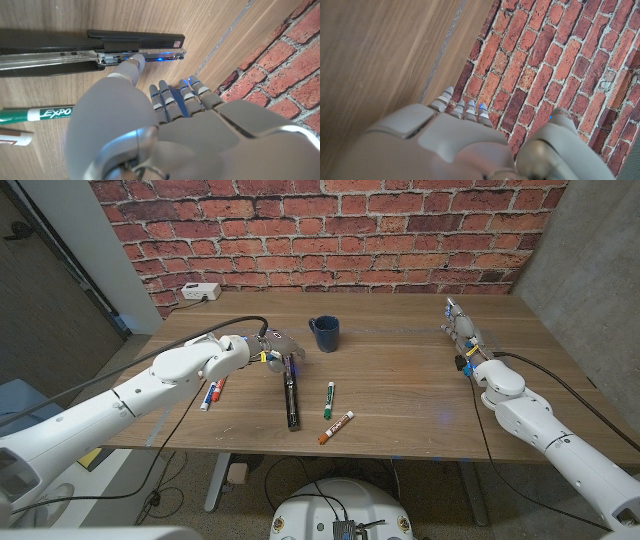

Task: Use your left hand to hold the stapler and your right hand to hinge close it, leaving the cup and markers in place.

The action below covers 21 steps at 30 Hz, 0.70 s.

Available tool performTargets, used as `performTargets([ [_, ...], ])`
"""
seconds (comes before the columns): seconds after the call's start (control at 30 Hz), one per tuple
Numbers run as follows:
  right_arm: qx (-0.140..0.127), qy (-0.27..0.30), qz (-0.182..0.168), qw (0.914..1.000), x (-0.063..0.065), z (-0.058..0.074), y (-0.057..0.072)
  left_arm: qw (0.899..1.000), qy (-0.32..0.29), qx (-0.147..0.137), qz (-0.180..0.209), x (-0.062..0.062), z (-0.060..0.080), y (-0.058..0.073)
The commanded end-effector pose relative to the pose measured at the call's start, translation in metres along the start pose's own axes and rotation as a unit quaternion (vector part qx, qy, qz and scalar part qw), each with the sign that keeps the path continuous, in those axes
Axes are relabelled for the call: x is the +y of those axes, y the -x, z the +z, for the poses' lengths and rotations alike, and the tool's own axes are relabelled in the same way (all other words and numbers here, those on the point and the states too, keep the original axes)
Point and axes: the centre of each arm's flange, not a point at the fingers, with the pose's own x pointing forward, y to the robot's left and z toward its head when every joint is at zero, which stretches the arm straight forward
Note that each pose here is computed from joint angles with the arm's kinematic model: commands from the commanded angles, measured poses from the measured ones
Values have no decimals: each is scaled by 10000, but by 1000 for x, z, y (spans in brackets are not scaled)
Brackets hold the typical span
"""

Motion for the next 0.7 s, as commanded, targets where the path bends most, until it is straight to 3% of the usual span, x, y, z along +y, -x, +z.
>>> performTargets([
  [0.03, 22, -7, -1, 10000, -2, -2, -2, 10000, -50, 6, -22, -4, -1, -1],
  [0.7, 65, -9, -47, 10000, -3, -4, -3, 9998, -141, 45, -100, -7, -10, -7],
])
